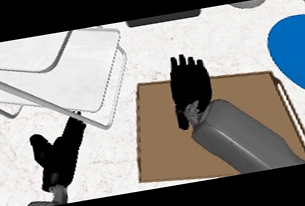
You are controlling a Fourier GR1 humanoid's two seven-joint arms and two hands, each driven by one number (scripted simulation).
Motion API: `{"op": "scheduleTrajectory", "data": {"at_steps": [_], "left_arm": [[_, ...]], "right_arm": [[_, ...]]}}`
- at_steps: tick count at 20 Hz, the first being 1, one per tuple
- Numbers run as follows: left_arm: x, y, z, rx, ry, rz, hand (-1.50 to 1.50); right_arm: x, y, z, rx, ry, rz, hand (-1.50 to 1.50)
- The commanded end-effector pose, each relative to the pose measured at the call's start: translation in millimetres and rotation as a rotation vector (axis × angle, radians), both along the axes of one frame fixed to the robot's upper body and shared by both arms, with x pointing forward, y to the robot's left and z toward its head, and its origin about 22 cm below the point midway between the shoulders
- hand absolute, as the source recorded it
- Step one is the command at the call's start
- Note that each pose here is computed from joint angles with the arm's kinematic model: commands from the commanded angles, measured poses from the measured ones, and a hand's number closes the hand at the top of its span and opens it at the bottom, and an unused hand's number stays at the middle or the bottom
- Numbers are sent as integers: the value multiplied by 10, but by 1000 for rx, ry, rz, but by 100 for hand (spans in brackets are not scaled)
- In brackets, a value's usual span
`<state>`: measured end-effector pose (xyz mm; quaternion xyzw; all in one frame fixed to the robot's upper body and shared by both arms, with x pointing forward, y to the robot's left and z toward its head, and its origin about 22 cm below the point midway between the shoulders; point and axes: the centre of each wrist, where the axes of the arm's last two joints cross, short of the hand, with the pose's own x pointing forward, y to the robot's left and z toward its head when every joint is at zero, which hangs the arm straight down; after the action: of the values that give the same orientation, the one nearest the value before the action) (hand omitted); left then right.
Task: Pick the sweet potato from the tray and place it in the plate
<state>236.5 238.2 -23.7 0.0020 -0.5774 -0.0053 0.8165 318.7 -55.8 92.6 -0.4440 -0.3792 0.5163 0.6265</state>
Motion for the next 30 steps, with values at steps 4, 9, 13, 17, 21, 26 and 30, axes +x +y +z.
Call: {"op": "scheduleTrajectory", "data": {"at_steps": [4,9,13,17,21,26,30], "left_arm": [[-14,72,-117,1,34,19,0],[75,22,-83,-6,50,3,0],[-76,127,-76,-5,41,3,0],[111,-64,-53,-15,37,7,0],[-119,-46,-179,-3,43,-3,0],[91,52,-118,17,32,7,0],[9,20,-282,0,44,-2,0]], "right_arm": [[117,-148,-151,-169,39,-137,-150],[10,103,-414,-168,29,-138,-150],[25,73,-388,-169,78,-144,-150],[90,-88,-583,-186,109,-135,-150],[194,-150,-545,-246,189,-49,150],[175,-145,-609,-282,126,-24,150],[138,-158,-700,-302,91,16,150]]}}
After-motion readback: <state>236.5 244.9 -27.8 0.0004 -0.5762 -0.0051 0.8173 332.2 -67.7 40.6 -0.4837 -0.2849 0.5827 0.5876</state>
